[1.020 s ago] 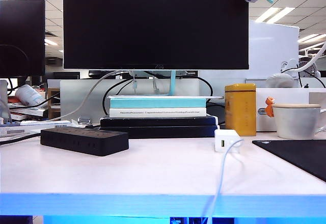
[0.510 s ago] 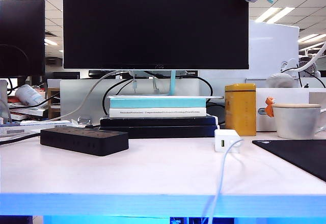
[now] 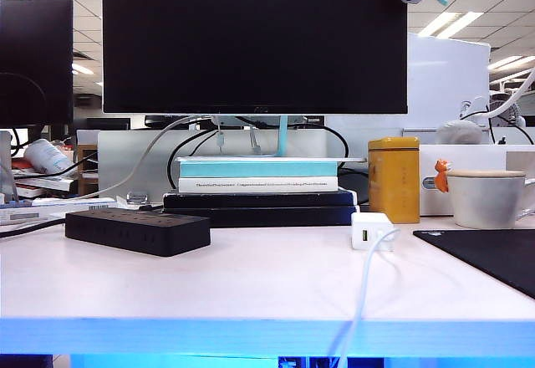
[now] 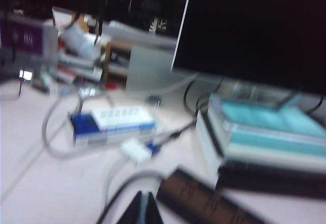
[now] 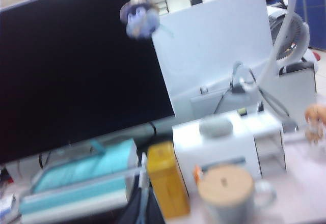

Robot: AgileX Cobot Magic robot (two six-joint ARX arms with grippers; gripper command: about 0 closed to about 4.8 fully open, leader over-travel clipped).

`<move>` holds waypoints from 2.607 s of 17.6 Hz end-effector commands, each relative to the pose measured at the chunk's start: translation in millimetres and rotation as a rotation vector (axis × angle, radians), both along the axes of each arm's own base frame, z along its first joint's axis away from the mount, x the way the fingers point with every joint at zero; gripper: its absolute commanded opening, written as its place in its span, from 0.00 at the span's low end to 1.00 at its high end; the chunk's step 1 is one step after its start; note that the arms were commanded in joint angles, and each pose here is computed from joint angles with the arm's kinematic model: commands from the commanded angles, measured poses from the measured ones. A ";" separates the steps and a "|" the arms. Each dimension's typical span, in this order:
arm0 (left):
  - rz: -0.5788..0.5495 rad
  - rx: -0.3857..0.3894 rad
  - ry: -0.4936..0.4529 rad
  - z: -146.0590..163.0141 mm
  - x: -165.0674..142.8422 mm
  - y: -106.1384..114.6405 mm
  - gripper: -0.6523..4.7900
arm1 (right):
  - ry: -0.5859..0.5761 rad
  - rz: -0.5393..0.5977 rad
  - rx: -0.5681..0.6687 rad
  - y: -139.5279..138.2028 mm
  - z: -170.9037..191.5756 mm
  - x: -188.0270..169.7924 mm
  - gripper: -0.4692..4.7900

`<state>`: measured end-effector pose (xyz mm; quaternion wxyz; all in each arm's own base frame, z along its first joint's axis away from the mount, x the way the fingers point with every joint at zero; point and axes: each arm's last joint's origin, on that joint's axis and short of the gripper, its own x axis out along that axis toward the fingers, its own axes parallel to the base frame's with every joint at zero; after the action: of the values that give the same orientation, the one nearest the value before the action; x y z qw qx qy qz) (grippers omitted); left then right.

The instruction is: Plug the white charger into the left socket.

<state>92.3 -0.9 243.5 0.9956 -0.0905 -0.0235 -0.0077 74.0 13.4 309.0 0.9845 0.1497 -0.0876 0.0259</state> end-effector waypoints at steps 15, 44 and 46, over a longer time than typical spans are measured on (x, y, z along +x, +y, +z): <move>-0.420 0.228 -0.105 141.2 122.3 -15.1 0.11 | 0.876 0.281 -0.073 77.2 7.5 243.4 0.09; -0.446 0.198 -0.141 145.9 119.1 -19.9 0.11 | 1.276 0.417 0.002 123.9 -111.5 287.8 0.50; -0.446 0.198 -0.140 145.8 119.1 -19.9 0.11 | 1.262 0.414 0.001 124.3 -110.9 288.9 0.70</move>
<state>212.8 -20.7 386.7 0.9704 0.0037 -0.0630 -0.2333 361.0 136.5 194.2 0.8143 0.1469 0.5496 0.1155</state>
